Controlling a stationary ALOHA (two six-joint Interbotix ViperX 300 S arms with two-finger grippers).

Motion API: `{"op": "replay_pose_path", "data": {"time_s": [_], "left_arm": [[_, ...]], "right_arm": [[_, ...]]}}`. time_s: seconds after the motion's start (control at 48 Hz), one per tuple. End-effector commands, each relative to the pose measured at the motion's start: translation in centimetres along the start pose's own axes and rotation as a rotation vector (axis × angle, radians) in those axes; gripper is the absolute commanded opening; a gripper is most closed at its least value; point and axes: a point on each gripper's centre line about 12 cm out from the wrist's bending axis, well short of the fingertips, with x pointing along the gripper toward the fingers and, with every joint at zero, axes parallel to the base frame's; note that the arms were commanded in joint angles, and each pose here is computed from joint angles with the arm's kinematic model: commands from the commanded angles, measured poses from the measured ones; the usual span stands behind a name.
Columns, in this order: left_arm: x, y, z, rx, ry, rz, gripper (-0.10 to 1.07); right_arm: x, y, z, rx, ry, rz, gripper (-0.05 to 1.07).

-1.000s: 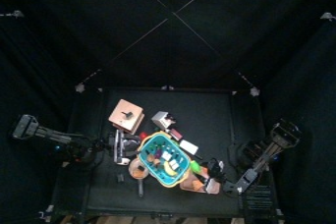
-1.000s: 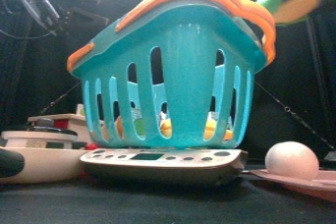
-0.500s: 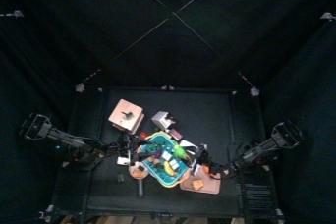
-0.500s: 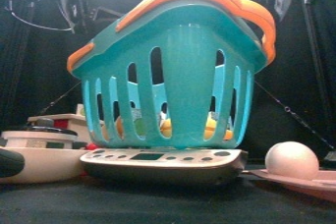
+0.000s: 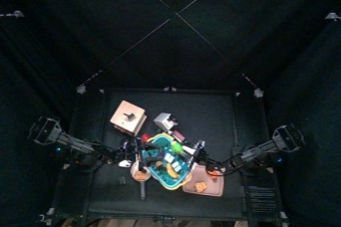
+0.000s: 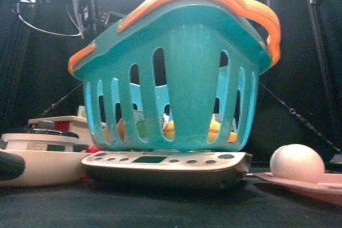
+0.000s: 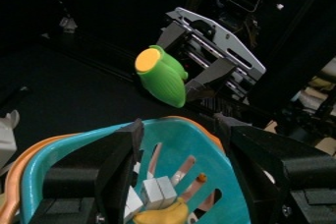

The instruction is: Peel corn husk

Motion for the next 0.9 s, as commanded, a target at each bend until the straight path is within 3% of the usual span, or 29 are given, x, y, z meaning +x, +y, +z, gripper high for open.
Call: {"op": "replay_pose_path", "data": {"time_s": [0.0,0.25,0.521,0.875], "left_arm": [[0.9,-0.2,1.1,-0.011,-0.067,0.009,0.98],[2.5,0.5,-0.3,-0.079,-0.119,0.053,1.0],[3.0,1.6,-0.4,-0.042,-0.183,0.075,1.0],[4.2,1.7,-0.5,-0.046,-0.195,0.081,1.0]], "right_arm": [[0.2,-0.3,1.5,0.015,-0.041,-0.009,0.77],[0.7,0.1,1.4,-0.019,-0.053,0.0,0.77],[0.7,0.7,1.8,-0.02,-0.063,0.02,0.77],[0.8,0.9,1.7,-0.021,-0.057,0.027,0.77]]}}
